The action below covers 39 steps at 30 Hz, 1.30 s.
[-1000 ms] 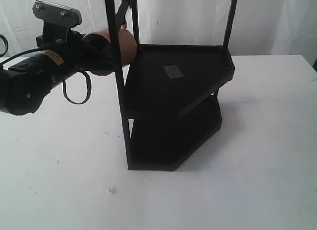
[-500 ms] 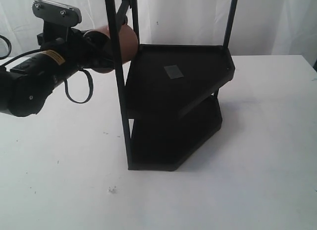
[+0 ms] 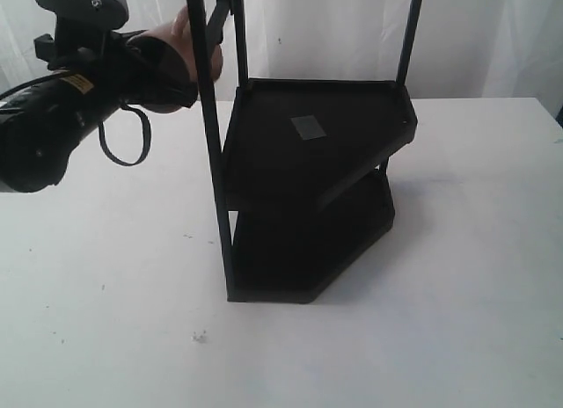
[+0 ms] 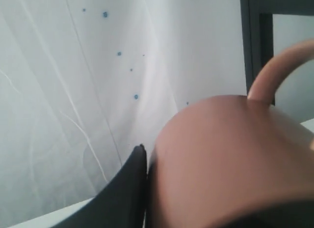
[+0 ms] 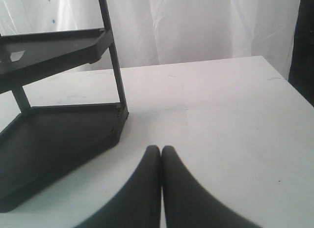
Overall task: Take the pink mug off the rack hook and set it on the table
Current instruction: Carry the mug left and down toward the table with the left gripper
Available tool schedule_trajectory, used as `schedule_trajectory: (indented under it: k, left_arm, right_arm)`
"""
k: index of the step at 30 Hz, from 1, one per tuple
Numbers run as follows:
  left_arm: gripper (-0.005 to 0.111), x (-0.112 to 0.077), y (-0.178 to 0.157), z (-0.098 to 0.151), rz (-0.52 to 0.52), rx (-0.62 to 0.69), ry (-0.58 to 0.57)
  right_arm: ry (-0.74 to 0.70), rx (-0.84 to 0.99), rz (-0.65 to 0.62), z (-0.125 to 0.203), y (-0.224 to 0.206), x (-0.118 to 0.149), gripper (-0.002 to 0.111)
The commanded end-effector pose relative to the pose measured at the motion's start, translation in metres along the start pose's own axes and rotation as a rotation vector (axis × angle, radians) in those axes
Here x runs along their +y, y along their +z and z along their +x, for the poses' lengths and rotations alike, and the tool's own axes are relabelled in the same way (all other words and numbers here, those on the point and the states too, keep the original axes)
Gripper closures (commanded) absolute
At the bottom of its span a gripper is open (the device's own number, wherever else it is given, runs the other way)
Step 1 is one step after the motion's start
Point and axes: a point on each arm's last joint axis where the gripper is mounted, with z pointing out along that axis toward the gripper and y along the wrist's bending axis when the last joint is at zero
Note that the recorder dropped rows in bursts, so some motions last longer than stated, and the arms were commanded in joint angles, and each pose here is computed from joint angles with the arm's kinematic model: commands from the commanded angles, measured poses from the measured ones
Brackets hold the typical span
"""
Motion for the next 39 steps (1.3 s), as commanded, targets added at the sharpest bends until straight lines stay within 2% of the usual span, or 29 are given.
schedule_trajectory:
  k: [1, 7, 13, 17, 23, 30, 35, 39]
  left_arm:
    - [0.107, 0.008, -0.007, -0.013, -0.054, 0.007, -0.004]
    - [0.107, 0.024, -0.015, -0.009, -0.016, 0.177, 0.004]
    - [0.107, 0.050, -0.027, 0.005, 0.017, 0.407, -0.033]
    - [0.107, 0.058, -0.037, 0.013, 0.080, 0.567, -0.023]
    - [0.107, 0.059, -0.047, 0.007, 0.270, 0.829, 0.045]
    - [0.107, 0.058, -0.057, -0.016, 0.430, 0.999, 0.115]
    - [0.107, 0.053, -0.072, -0.014, 0.576, 1.144, 0.150]
    - [0.107, 0.051, -0.079, -0.013, 0.621, 1.200, 0.131]
  right_arm:
    - [-0.002, -0.014, 0.001, 0.000, 0.000, 0.000, 0.108]
    - [-0.002, -0.014, 0.001, 0.000, 0.000, 0.000, 0.108]
    - [-0.002, -0.014, 0.001, 0.000, 0.000, 0.000, 0.108]
    - [-0.002, -0.014, 0.001, 0.000, 0.000, 0.000, 0.108]
    - [0.001, -0.014, 0.000, 0.000, 0.000, 0.000, 0.108]
    - [0.001, -0.014, 0.000, 0.000, 0.000, 0.000, 0.108]
    - [0.001, -0.014, 0.000, 0.000, 0.000, 0.000, 0.108]
    - [0.001, -0.014, 0.000, 0.000, 0.000, 0.000, 0.108]
